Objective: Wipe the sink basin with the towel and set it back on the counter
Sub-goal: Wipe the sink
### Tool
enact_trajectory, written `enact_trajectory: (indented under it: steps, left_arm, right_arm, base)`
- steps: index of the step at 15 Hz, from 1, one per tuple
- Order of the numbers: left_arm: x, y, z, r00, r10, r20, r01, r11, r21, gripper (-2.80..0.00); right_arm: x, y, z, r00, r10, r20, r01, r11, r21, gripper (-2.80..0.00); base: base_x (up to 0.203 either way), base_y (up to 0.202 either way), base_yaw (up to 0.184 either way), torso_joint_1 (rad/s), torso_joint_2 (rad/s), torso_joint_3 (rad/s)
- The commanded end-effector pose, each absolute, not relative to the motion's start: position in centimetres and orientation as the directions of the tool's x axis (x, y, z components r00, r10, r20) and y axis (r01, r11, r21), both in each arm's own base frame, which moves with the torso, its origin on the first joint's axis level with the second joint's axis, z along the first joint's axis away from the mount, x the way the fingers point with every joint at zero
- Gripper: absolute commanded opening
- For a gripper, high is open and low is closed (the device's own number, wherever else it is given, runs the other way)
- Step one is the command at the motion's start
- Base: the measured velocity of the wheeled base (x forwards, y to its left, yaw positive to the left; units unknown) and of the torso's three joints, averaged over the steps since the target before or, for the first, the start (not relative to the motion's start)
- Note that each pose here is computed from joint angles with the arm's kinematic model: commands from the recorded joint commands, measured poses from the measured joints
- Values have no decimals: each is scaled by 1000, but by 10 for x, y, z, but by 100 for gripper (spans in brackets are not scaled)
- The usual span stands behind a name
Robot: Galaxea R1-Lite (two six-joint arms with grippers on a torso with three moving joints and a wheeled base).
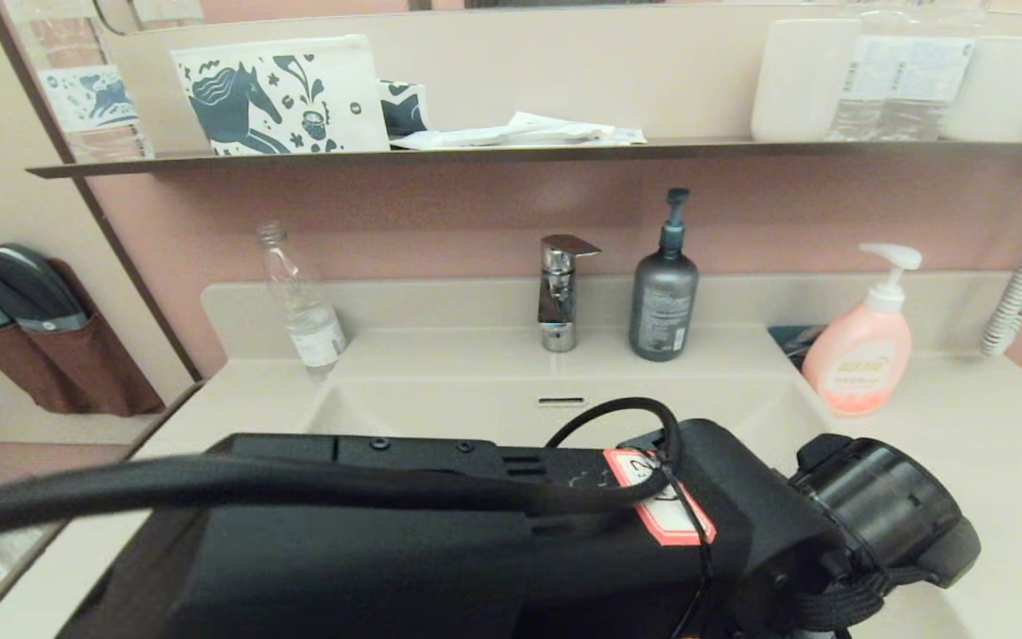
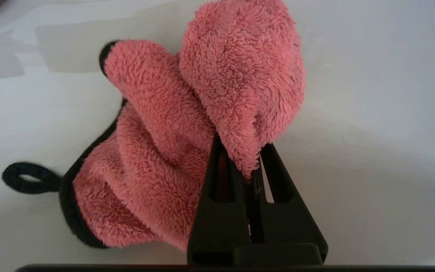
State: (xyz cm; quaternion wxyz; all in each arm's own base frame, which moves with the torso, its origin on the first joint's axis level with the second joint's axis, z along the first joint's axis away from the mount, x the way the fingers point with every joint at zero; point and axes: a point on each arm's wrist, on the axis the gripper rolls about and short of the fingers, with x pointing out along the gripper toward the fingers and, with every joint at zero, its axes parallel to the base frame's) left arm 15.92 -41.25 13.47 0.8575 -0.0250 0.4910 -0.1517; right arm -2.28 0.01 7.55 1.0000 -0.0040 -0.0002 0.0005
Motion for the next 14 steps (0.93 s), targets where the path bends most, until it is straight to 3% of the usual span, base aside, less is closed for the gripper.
enact_trajectory:
  steps: [1, 14]
  left_arm:
    - [160, -415, 119, 461, -250, -851, 229, 960, -158, -280]
    - [180, -374, 85, 390, 4, -921, 148, 987, 67, -280]
  right_arm:
    - [-23, 0, 75, 1000, 2, 0, -2, 1000, -9, -280]
    - [-23, 0, 75, 1000, 2, 0, -2, 1000, -8, -280]
  base:
    - [0, 0, 0, 0, 0, 0]
    - [0, 0, 0, 0, 0, 0]
